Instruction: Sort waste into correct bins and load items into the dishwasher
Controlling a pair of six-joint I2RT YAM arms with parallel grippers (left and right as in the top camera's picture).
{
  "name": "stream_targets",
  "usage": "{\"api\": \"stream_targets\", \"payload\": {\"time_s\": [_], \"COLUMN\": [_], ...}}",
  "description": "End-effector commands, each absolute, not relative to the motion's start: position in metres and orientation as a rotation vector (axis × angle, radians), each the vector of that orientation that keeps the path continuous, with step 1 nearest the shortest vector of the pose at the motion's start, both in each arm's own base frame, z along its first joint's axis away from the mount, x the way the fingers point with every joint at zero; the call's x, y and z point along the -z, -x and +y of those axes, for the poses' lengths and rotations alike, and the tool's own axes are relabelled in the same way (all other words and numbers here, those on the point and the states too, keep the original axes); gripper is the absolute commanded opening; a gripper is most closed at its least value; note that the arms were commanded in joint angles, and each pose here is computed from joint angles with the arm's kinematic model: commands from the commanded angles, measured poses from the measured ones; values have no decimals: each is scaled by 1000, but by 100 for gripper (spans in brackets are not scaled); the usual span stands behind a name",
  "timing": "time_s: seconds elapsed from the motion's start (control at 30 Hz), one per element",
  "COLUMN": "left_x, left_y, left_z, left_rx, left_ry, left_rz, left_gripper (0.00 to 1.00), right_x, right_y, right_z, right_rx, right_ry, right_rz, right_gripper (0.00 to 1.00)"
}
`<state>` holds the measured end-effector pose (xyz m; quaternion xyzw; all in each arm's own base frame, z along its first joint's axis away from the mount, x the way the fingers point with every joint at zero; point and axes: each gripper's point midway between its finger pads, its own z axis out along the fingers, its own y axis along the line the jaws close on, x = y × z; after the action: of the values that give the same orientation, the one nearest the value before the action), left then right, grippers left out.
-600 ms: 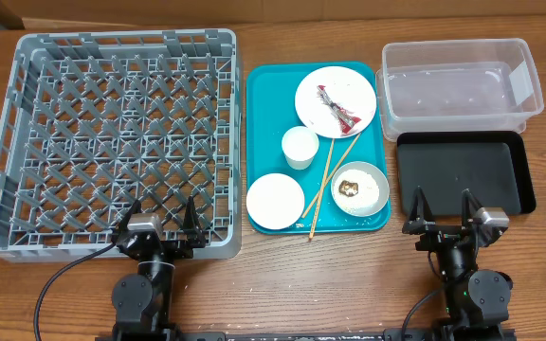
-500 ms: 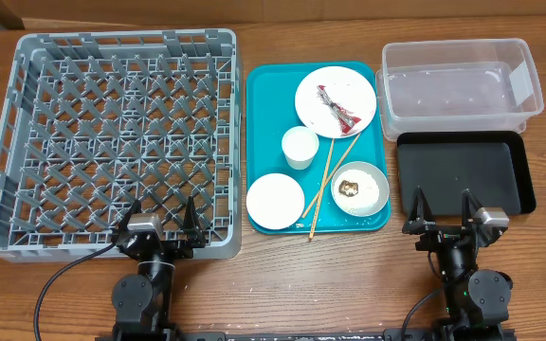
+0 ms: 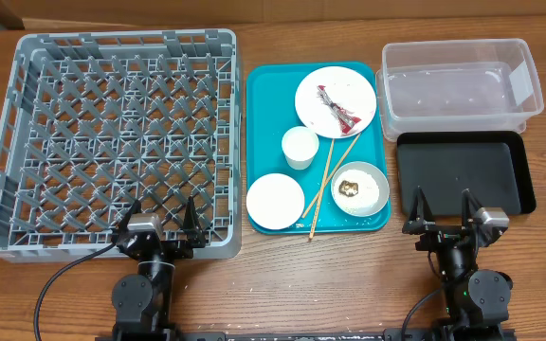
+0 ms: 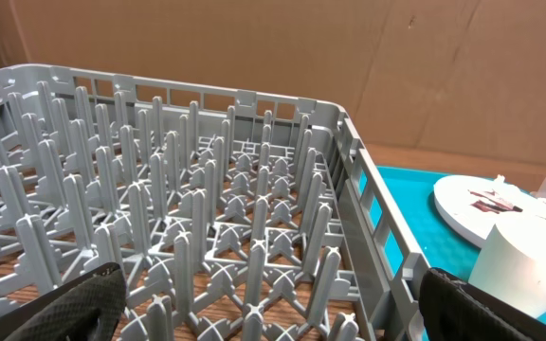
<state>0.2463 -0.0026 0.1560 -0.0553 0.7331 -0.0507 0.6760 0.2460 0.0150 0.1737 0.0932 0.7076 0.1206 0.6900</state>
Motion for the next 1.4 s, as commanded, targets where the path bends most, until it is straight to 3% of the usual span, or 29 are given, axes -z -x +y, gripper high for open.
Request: {"api": "stream_targets", "payload": {"time_s": [0.0, 1.07, 1.37], "left_x": [-157, -157, -157], "left_y": [-246, -246, -246], "left_z": [-3, -3, -3], "left_rx": [104, 104, 104], "left_ry": [106, 106, 106], "left_rz": [1643, 1643, 1643], "left_gripper": [100, 100, 100], "right_x": [-172, -178, -209], "right_y": [-246, -246, -240], "right_z": [13, 16, 32], "right_rx": [-266, -285, -341], "right_ry": [-218, -201, -99], "right_rz": [1577, 1555, 1495], "right_gripper": [100, 100, 100]}}
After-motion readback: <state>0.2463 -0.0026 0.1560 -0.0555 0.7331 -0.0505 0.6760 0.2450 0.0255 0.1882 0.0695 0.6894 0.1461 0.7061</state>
